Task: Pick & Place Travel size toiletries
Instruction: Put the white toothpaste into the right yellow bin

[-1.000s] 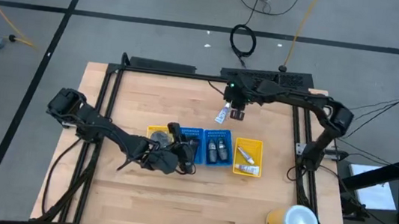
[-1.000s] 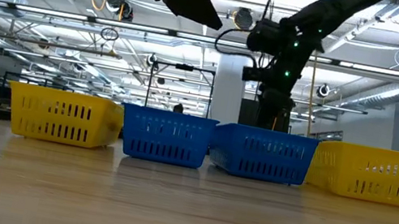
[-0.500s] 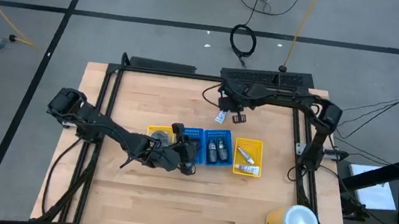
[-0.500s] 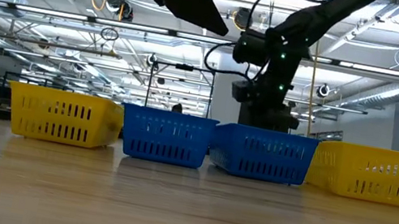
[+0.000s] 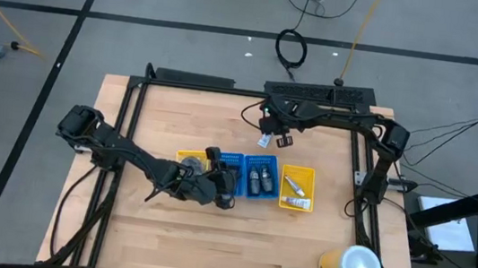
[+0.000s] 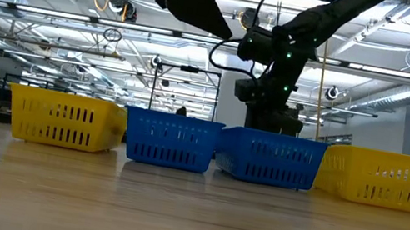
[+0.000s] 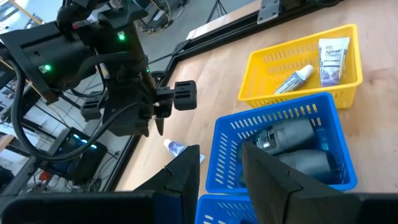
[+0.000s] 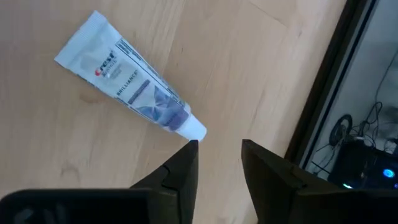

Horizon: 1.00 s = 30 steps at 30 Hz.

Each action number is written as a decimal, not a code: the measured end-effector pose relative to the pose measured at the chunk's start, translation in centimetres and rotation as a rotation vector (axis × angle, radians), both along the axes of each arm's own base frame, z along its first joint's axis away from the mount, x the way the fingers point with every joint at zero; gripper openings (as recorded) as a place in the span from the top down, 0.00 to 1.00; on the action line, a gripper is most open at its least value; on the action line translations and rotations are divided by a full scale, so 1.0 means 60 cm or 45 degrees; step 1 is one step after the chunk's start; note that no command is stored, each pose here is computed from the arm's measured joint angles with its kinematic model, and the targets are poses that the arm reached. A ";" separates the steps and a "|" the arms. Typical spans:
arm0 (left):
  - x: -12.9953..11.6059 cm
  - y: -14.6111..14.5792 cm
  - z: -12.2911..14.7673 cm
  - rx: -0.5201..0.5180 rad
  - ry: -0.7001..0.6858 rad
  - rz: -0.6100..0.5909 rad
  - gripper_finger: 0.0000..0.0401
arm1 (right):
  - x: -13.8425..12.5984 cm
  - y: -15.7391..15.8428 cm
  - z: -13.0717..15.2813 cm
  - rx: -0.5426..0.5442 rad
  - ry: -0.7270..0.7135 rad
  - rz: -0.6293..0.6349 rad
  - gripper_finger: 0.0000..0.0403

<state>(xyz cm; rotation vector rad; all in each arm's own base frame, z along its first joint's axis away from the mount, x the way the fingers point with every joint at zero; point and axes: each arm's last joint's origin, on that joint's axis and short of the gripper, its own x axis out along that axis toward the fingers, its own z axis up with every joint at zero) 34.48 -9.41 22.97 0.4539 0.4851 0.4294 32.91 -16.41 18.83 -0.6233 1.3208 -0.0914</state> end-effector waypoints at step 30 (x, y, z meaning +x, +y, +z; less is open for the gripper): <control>0.000 0.002 0.000 0.000 0.003 0.006 0.70 | -0.005 -0.011 -0.096 -0.056 0.084 0.175 0.64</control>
